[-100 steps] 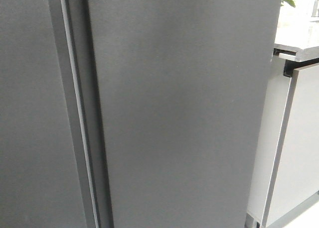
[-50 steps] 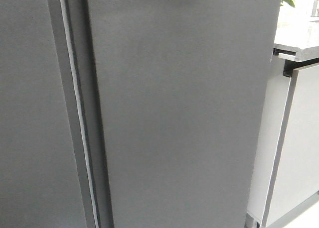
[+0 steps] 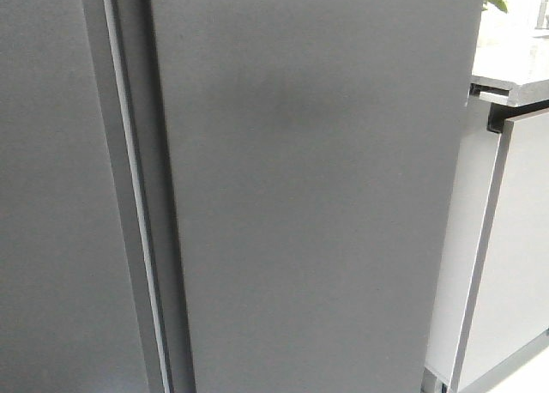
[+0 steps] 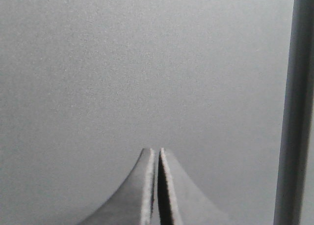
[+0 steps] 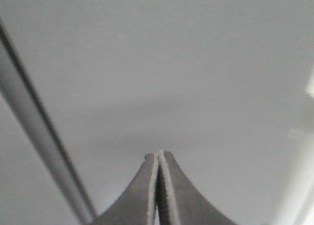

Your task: Close fridge door

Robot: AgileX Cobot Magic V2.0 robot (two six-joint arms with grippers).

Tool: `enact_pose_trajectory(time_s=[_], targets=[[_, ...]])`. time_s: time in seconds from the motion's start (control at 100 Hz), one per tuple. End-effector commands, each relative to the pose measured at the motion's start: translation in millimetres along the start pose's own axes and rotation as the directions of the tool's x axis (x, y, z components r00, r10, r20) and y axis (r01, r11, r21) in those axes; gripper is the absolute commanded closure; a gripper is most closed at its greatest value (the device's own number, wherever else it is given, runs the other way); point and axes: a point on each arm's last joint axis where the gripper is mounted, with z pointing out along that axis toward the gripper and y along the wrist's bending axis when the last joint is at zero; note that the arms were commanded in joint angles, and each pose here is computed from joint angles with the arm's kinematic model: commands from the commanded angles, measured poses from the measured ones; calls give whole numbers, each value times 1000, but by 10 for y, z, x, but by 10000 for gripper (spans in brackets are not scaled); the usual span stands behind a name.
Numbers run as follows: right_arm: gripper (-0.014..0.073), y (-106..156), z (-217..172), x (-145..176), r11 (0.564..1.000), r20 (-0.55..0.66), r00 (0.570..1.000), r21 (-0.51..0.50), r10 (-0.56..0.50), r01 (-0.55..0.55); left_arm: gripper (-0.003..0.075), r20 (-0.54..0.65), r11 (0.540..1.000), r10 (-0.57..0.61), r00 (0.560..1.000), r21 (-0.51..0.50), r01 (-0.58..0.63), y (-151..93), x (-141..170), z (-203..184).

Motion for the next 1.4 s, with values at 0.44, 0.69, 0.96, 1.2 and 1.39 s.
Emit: enact_pose_trajectory(time_s=[0.44,0.69,0.96,1.2,1.39], targets=[[641,158,-609,1054,995,61,994,26,90,-92,740,58,1000,-6,998,4,5,3,39,-22],[641,116,-540,1258,995,17,997,52,79,-79,740,58,1000,-6,998,4,5,3,39,-22],[641,-4,-720,1717,967,300,954,236,18,-92,740,58,1000,-6,998,4,5,3,39,-22],[641,-140,-613,2260,936,352,935,315,41,-160,740,58,1000,-6,998,4,5,3,39,-22],[641,-155,-581,2353,933,326,945,329,31,-144,740,58,1000,-6,998,4,5,3,39,-22]])
